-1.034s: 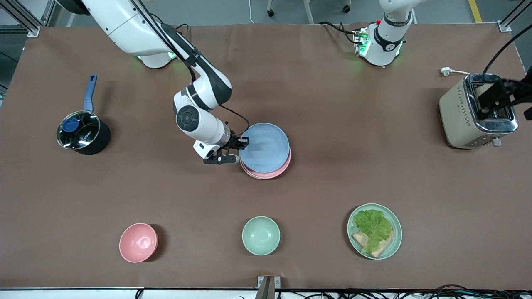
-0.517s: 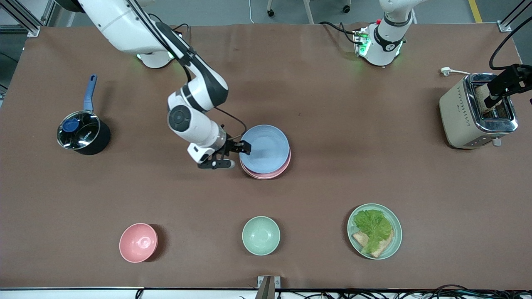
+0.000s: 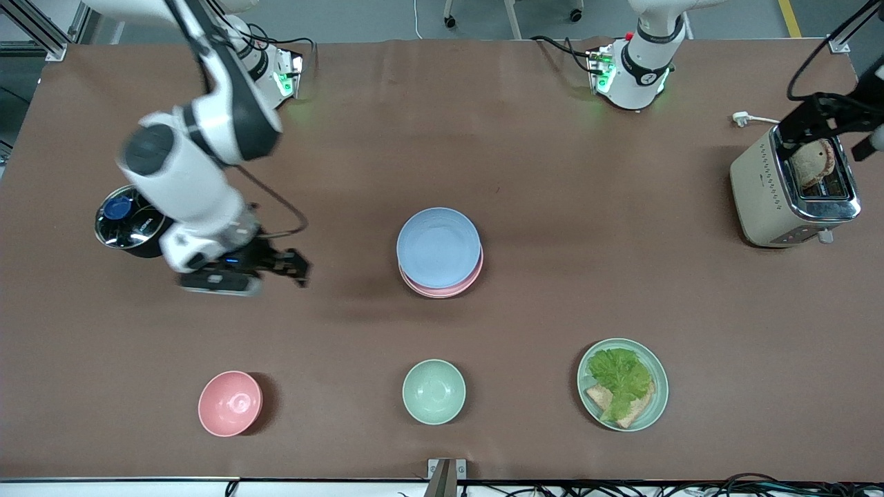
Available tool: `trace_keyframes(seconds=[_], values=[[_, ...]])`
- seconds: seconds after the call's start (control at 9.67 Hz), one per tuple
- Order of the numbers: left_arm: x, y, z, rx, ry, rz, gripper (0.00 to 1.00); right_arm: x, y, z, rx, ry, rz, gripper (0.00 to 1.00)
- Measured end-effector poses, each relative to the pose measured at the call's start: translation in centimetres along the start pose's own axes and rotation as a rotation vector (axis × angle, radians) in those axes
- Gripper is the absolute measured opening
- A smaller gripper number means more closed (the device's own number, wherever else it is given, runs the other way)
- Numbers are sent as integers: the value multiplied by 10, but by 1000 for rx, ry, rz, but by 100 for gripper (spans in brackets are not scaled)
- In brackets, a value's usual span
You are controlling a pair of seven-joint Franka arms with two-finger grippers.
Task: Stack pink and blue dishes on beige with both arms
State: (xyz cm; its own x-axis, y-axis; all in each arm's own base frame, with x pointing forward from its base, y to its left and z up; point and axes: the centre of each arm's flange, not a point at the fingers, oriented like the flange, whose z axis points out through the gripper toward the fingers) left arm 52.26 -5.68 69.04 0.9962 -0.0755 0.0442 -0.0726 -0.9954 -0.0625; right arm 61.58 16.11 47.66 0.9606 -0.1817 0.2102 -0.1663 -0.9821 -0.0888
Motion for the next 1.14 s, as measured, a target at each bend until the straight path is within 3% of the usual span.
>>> trace_keyframes(seconds=[0.31, 0.62, 0.83, 1.14], values=[[-11, 9, 14, -1, -30, 19, 100, 31, 107, -123, -93, -11, 60, 100], [-9, 15, 25, -21, -40, 21, 100, 3, 152, -207, -117, -90, 63, 100], [-9, 17, 27, -44, -43, 11, 100, -6, 171, -220, -76, -136, 105, 100], [-9, 17, 28, -42, -45, -55, 100, 2, 179, -202, -73, -151, 112, 100]])
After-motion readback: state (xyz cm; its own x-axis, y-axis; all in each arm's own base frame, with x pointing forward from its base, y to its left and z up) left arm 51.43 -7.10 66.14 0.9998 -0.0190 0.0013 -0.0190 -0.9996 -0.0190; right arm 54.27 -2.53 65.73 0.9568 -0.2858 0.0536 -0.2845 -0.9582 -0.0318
